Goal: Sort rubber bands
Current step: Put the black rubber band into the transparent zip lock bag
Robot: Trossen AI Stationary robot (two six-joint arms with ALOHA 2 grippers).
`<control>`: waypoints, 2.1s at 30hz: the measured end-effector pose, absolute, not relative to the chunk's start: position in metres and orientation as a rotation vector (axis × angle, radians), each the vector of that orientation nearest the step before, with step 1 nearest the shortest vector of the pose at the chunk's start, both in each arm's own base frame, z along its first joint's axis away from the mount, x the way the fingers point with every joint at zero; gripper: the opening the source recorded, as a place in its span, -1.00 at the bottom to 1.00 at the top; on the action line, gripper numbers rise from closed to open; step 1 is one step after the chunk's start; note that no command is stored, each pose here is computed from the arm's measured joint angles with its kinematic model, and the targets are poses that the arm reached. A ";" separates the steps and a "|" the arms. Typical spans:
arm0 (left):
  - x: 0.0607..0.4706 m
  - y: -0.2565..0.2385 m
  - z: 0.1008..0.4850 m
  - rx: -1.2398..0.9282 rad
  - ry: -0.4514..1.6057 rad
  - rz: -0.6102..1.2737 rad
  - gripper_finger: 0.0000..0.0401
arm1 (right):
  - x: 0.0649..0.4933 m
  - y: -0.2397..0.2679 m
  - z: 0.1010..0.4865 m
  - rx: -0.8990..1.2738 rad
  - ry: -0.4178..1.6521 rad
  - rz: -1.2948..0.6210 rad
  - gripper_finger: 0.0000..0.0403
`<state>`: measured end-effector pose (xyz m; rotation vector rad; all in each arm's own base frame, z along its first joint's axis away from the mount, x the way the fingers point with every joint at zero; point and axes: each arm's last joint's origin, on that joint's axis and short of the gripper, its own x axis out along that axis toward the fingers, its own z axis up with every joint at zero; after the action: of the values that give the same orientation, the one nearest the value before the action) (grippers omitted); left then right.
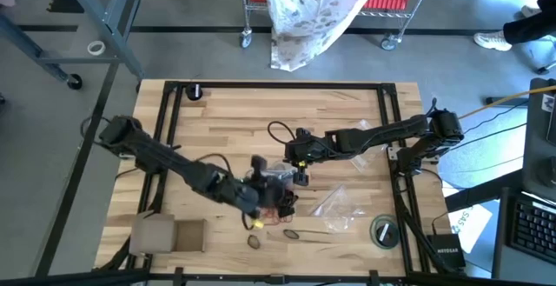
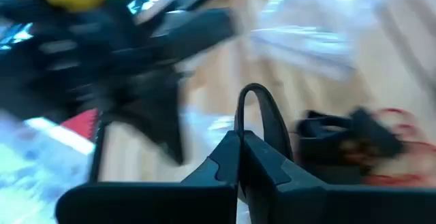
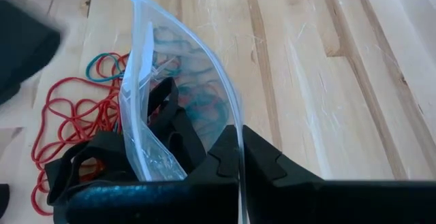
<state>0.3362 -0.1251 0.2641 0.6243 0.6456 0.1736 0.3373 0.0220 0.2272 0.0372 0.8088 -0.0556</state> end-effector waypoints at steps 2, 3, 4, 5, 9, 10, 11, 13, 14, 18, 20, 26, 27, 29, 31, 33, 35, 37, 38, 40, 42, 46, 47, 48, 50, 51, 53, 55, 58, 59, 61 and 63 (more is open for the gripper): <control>0.338 -0.113 0.271 0.607 0.632 0.229 -1.00 | 0.338 0.022 0.227 0.037 0.805 -0.055 -1.00; 0.340 -0.107 0.273 0.594 0.622 0.250 -1.00 | 0.338 0.022 0.228 0.038 0.804 -0.055 -1.00; 0.343 -0.102 0.274 0.580 0.610 0.268 -1.00 | 0.338 0.022 0.228 0.037 0.804 -0.055 -1.00; 0.345 -0.097 0.274 0.571 0.605 0.282 -1.00 | 0.338 0.022 0.227 0.037 0.805 -0.055 -1.00; 0.352 -0.086 0.265 0.545 0.639 0.290 -1.00 | 0.337 0.022 0.227 0.037 0.807 -0.055 -1.00; 0.353 -0.085 0.262 0.528 0.654 0.271 -1.00 | 0.337 0.022 0.227 0.037 0.807 -0.055 -1.00; 0.354 -0.085 0.259 0.504 0.662 0.254 -1.00 | 0.337 0.022 0.227 0.037 0.808 -0.055 -1.00; 0.354 -0.088 0.256 0.461 0.665 0.244 -1.00 | 0.337 0.022 0.227 0.037 0.813 -0.056 -1.00; 0.354 -0.089 0.256 0.449 0.662 0.243 -1.00 | 0.337 0.022 0.227 0.036 0.815 -0.056 -1.00; 0.351 -0.090 0.253 0.411 0.686 0.250 -1.00 | 0.337 0.022 0.227 0.037 0.814 -0.055 -1.00; 0.348 -0.088 0.249 0.389 0.732 0.266 -1.00 | 0.337 0.022 0.227 0.037 0.814 -0.055 -1.00; 0.347 -0.078 0.245 0.255 0.770 0.318 -0.98 | 0.337 0.022 0.227 0.051 0.813 -0.061 -1.00; 0.347 -0.077 0.245 0.228 0.768 0.319 -0.98 | 0.337 0.022 0.227 0.051 0.812 -0.061 -1.00; 0.348 -0.074 0.245 0.181 0.770 0.311 -0.97 | 0.337 0.022 0.227 0.051 0.810 -0.061 -1.00; 0.350 -0.070 0.244 0.146 0.782 0.284 -0.97 | 0.337 0.022 0.227 0.049 0.806 -0.060 -1.00; 0.351 -0.064 0.244 0.099 0.789 0.269 -0.93 | 0.338 0.022 0.228 0.033 0.804 -0.053 -1.00; 0.352 -0.059 0.243 0.059 0.799 0.270 -0.87 | 0.338 0.026 0.229 0.025 0.790 -0.041 -1.00; 0.351 -0.055 0.242 0.033 0.817 0.275 -0.78 | 0.339 0.026 0.230 0.024 0.780 -0.037 -1.00; 0.351 -0.053 0.242 0.024 0.825 0.278 -0.72 | 0.339 0.027 0.232 0.025 0.777 -0.036 -1.00; 0.351 -0.050 0.241 -0.004 0.829 0.277 -0.61 | 0.341 0.027 0.237 0.036 0.760 -0.029 -1.00; 0.352 -0.049 0.242 -0.022 0.834 0.264 -0.48 | 0.342 0.027 0.242 0.039 0.750 -0.029 -1.00; 0.353 -0.050 0.257 -0.039 0.860 0.208 -0.25 | 0.343 0.027 0.248 0.035 0.750 -0.028 -1.00; 0.352 -0.051 0.262 -0.029 0.863 0.201 -0.21 | 0.343 0.027 0.249 0.035 0.749 -0.027 -1.00; 0.351 -0.052 0.268 -0.019 0.861 0.195 -0.17 | 0.343 0.027 0.249 0.035 0.751 -0.027 -1.00; 0.349 -0.052 0.282 -0.012 0.830 0.211 -0.11 | 0.343 0.027 0.249 0.035 0.753 -0.028 -1.00; 0.349 -0.052 0.288 -0.011 0.811 0.221 -0.10 | 0.343 0.027 0.249 0.035 0.753 -0.028 -1.00; 0.345 -0.054 0.296 -0.009 0.799 0.223 -0.09 | 0.343 0.027 0.249 0.034 0.759 -0.030 -1.00; 0.342 -0.062 0.296 0.003 0.813 0.206 -0.09 | 0.342 0.027 0.248 0.025 0.772 -0.047 -1.00; 0.337 -0.081 0.292 0.033 0.839 0.149 -0.12 | 0.340 0.026 0.246 0.013 0.793 -0.072 -1.00; 0.336 -0.088 0.290 0.041 0.838 0.132 -0.12 | 0.340 0.025 0.246 0.008 0.799 -0.084 -1.00; 0.335 -0.099 0.282 0.065 0.855 0.103 -0.14 | 0.339 0.025 0.245 0.019 0.803 -0.098 -1.00; 0.334 -0.103 0.273 0.107 0.874 0.134 -0.15 | 0.341 0.030 0.247 0.032 0.778 -0.060 -1.00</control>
<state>0.3343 -0.1033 0.2732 0.1067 0.8742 0.1340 0.3410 0.0297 0.2471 0.0316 0.7785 -0.0598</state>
